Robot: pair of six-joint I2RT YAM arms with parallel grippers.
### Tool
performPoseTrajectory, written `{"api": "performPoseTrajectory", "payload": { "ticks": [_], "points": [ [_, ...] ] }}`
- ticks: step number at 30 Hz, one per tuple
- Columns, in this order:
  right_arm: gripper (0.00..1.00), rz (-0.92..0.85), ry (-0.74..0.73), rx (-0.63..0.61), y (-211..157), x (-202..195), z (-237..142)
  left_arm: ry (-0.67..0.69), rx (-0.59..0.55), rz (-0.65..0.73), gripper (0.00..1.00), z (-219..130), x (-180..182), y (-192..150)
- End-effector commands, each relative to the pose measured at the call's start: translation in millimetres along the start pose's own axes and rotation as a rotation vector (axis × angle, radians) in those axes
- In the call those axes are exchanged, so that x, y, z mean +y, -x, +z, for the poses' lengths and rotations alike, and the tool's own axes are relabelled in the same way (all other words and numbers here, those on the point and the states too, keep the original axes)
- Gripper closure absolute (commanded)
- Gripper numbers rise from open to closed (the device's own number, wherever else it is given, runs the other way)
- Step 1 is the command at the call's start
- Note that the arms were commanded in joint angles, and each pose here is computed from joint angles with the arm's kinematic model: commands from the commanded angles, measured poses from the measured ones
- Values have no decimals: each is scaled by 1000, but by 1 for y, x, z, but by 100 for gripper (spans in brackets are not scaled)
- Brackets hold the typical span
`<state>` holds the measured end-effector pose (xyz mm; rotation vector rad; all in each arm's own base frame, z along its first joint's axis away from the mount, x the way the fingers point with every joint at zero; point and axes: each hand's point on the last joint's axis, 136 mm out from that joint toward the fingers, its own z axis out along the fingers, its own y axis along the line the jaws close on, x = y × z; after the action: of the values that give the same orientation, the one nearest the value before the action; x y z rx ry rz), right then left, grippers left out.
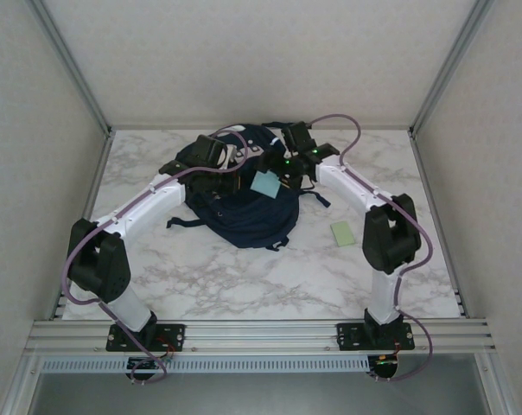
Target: Pack the student bag
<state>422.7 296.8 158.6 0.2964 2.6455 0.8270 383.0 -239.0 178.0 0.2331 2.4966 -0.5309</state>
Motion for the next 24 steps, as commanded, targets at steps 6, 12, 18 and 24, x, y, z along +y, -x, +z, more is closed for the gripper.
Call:
{"api": "performPoseTrajectory", "payload": {
  "ticks": [6,12,18,24],
  "points": [
    [6,29,114,-27,0,18,-17,-127,-73,-33,100,-12,-27,20],
    [32,49,145,17,-24,4,-4,-151,-73,-41,100,-12,-33,22],
    [57,24,253,65,-31,39,23,-165,-59,-45,100,-9,-38,19],
    [59,5,319,82,-26,66,37,-160,-60,-44,100,-10,-37,16]
  ]
}}
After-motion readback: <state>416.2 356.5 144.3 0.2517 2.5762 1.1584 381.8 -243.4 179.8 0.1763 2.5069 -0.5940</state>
